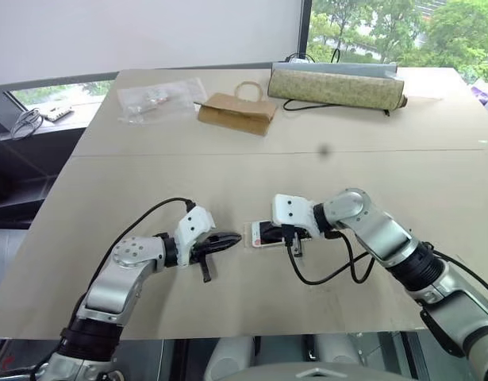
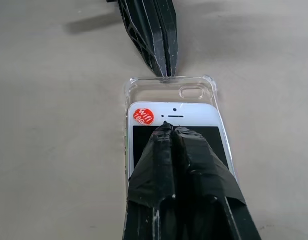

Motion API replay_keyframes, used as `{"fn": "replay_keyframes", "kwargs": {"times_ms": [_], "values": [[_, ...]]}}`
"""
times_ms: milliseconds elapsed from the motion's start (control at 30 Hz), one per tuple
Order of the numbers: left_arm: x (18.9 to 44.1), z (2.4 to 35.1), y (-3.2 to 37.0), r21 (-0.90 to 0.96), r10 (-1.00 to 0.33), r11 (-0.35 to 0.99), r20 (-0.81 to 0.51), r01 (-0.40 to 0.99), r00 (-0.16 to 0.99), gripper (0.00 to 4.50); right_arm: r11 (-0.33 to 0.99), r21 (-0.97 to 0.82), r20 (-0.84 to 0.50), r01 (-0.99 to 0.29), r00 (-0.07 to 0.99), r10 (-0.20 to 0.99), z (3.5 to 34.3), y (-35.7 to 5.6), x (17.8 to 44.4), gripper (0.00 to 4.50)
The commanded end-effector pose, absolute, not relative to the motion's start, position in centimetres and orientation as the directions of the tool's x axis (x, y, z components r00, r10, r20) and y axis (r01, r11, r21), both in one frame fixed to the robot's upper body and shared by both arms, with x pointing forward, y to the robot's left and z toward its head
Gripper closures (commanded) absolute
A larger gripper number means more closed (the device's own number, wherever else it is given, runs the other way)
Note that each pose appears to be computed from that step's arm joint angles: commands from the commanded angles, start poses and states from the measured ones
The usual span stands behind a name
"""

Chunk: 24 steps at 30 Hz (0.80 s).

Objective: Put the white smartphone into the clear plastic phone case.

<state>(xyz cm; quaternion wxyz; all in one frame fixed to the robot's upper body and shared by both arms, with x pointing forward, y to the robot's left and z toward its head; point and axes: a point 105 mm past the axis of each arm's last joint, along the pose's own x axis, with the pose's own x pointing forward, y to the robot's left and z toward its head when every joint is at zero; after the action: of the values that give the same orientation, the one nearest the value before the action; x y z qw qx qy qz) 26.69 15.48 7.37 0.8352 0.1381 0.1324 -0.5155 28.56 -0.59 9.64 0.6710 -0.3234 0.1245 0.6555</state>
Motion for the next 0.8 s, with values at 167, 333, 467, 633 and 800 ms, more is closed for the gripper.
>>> {"fn": "replay_keyframes", "kwargs": {"times_ms": [167,333,467,633,800], "values": [[26.3,8.5,14.5,0.119,-0.848,0.387,-0.342,0.914,0.404,4.50,-0.209,-0.247,-0.745,-0.946,0.048,0.665,4.1,-2.5,27.2,4.44],[26.3,8.5,14.5,0.117,-0.849,0.387,-0.342,0.915,0.403,4.50,-0.217,-0.280,-0.768,-0.935,0.082,0.635,3.1,-3.3,27.9,4.44],[26.4,8.5,14.4,0.114,-0.850,0.385,-0.341,0.916,0.400,4.50,-0.241,-0.293,-0.785,-0.925,0.089,0.614,2.7,-3.7,28.1,4.44],[26.4,8.4,14.9,0.112,-0.846,0.391,-0.348,0.914,0.405,4.50,-0.252,-0.249,-0.796,-0.935,0.049,0.603,1.8,-3.7,27.7,4.44],[26.2,7.9,16.2,0.090,-0.828,0.407,-0.384,0.909,0.409,4.50,-0.225,-0.233,-0.775,-0.946,0.041,0.630,2.3,-3.3,27.8,4.44]]}}
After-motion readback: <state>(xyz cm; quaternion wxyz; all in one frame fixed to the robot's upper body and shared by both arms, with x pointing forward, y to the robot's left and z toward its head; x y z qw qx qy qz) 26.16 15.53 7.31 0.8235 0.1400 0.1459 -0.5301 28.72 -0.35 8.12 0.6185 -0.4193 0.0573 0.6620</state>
